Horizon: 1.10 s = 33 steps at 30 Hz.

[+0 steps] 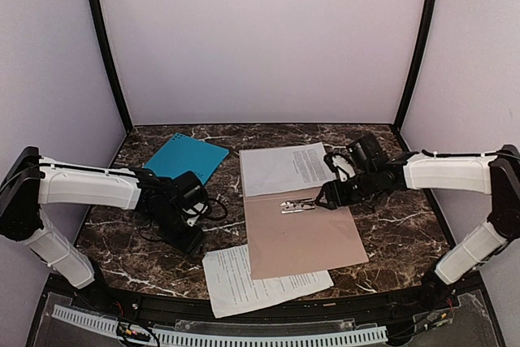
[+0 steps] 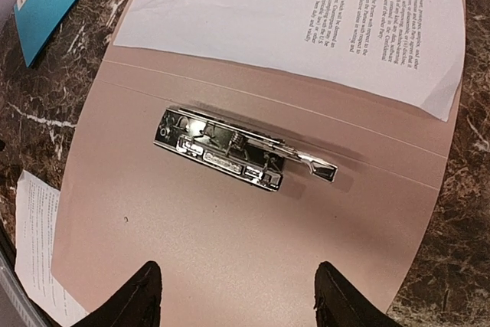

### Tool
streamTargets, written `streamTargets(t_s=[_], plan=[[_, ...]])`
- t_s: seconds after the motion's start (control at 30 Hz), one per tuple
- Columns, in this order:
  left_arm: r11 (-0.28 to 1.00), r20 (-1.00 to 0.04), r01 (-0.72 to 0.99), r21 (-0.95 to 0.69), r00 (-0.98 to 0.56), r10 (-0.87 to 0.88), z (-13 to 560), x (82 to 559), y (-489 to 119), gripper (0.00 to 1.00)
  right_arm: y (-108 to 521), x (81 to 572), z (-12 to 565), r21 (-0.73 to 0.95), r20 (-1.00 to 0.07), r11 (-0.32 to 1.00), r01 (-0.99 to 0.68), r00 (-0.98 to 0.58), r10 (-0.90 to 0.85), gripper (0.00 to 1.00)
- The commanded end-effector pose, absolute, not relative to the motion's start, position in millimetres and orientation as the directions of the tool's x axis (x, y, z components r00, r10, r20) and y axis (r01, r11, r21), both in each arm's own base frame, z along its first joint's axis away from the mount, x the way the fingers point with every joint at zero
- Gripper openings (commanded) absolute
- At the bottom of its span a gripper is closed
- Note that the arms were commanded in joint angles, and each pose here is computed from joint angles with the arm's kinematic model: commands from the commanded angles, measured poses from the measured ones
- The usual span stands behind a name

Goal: Put the files into the folder
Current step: Pick up the file from the center of the board.

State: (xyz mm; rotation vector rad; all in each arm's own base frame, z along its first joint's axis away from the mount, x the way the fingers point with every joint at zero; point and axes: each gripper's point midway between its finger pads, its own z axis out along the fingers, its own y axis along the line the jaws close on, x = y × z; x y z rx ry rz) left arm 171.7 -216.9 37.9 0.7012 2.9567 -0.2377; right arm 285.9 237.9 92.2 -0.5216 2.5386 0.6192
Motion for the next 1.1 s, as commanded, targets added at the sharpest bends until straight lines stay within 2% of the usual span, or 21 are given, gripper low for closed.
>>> streamTargets(t_s=[0.0,0.27,0.47,0.67,0.9,1.07], plan=[[0.865,-0.068,0.47,-0.175,-0.883,0.465,27,157,-219,0.58,248,285,82,0.33,-0.514,0.814,-0.477,-0.814,-0.269,0.66],[0.838,-0.09,0.487,-0.247,-0.872,0.481,29,153,-238,0.56,246,281,68,0.332,-0.491,0.819,-0.468,-0.827,-0.274,0.65],[0.839,-0.072,0.519,-0.165,-0.855,0.514,17,152,-238,0.51,246,278,64,0.337,-0.482,0.817,-0.468,-0.831,-0.277,0.65],[0.836,-0.054,0.543,-0.076,-0.84,0.54,7,154,-239,0.39,246,275,62,0.344,-0.475,0.816,-0.464,-0.836,-0.275,0.65],[0.83,-0.036,0.553,-0.066,-0.833,0.552,2,146,-244,0.24,246,272,58,0.351,-0.465,0.816,-0.46,-0.842,-0.275,0.64],[0.837,-0.041,0.547,-0.036,-0.837,0.545,2,149,-239,0.05,249,273,59,0.36,-0.465,0.809,-0.465,-0.841,-0.276,0.64]])
